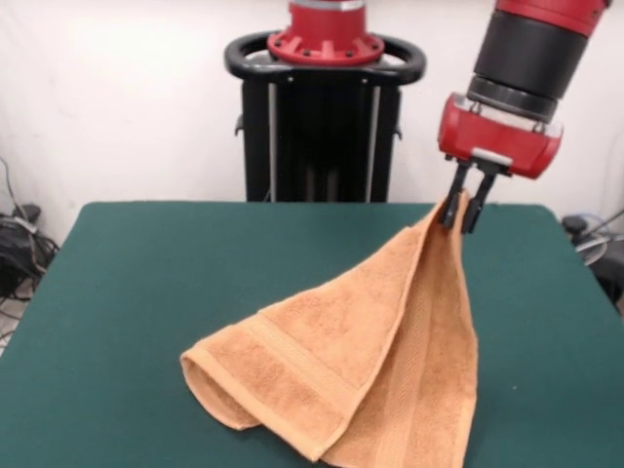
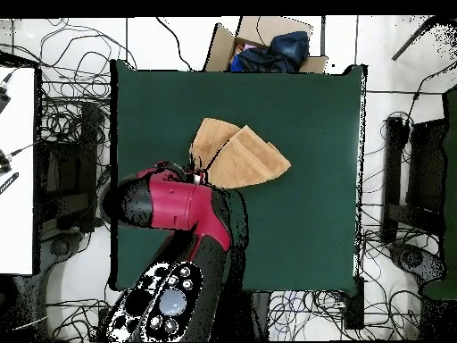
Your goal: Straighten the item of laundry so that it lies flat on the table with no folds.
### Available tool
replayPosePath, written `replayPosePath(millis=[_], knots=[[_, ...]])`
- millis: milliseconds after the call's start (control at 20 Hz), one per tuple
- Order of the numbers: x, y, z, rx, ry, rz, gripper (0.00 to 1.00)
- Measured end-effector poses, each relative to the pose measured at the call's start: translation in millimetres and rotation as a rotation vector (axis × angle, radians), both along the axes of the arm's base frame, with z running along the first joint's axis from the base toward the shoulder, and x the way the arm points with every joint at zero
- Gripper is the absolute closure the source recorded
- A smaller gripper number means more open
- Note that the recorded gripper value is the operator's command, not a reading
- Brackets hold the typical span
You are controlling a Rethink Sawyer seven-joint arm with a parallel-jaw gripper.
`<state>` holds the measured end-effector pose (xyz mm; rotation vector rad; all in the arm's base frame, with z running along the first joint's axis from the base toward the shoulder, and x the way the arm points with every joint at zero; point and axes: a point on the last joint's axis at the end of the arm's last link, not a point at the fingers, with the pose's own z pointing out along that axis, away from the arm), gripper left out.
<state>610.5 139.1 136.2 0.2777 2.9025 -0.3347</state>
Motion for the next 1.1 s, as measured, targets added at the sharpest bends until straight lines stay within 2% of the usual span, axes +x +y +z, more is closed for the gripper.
replayPosePath(millis=[100,150,650,900,1100], knots=[[-4.6,1.4,-1.9,0.007,0.014,-0.013,1.0],[-13.7,2.7,-6.1,0.017,0.039,-0.033,1.0],[-42.1,-3.1,-21.2,0.046,0.103,-0.104,1.0],[-55.4,-6.9,-37.3,0.094,0.152,-0.157,1.0],[-62.7,-7.1,-44.8,0.112,0.177,-0.17,1.0]])
